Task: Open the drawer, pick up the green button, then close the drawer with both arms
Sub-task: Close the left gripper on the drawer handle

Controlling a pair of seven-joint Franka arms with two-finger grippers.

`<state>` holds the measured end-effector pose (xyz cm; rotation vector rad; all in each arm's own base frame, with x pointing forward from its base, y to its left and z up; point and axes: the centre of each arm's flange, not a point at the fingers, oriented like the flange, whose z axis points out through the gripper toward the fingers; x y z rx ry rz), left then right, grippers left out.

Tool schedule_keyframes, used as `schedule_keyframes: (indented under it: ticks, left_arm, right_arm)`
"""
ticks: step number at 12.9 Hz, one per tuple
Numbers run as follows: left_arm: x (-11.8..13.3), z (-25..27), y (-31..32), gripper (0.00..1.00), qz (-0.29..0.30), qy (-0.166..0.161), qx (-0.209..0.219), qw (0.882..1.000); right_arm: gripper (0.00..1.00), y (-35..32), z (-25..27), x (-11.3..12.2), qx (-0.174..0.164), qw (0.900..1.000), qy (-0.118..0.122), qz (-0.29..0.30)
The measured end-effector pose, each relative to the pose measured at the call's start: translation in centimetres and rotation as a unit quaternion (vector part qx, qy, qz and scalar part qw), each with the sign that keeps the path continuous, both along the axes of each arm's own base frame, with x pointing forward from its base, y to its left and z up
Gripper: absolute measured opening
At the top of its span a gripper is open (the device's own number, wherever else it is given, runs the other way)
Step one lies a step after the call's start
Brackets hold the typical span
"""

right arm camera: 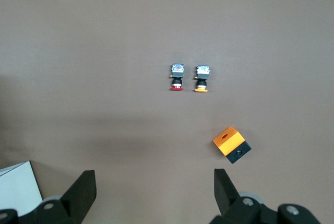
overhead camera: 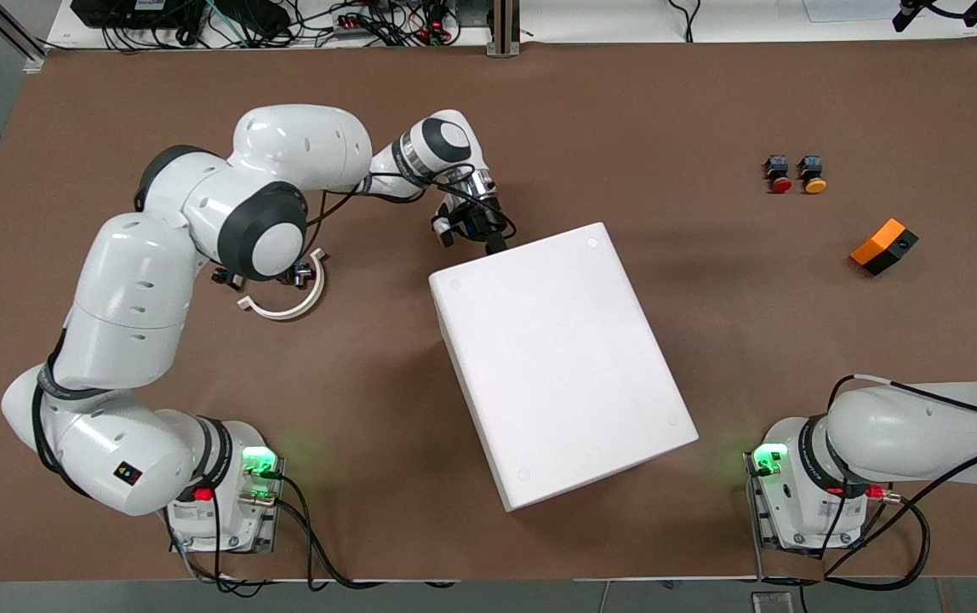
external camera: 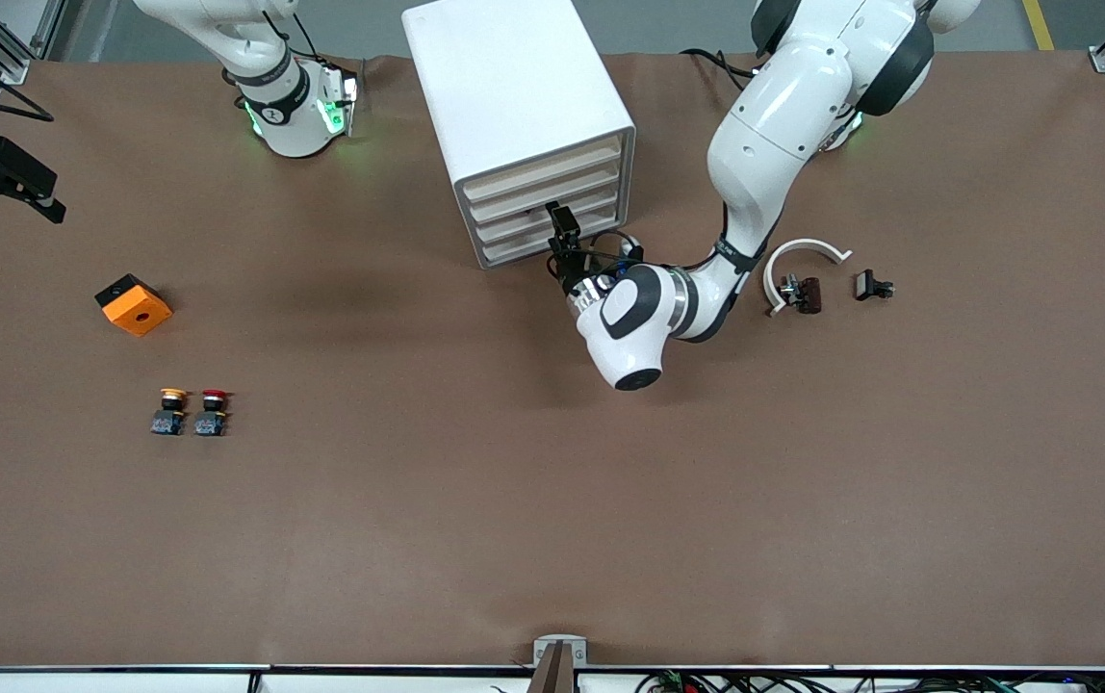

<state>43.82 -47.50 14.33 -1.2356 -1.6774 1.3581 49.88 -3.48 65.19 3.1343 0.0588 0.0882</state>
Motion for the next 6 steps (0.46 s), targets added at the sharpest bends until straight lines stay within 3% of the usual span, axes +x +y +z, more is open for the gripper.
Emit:
schedule_keyframes:
  ticks: [6]
  left_arm:
    - [-0.9, -1.8, 0.0, 0.72, -0.004, 0.013, 0.007, 1.0]
  right_arm:
    - [1.0, 0.0, 0.2, 0.0, 0.0, 1.0, -0.002, -0.001]
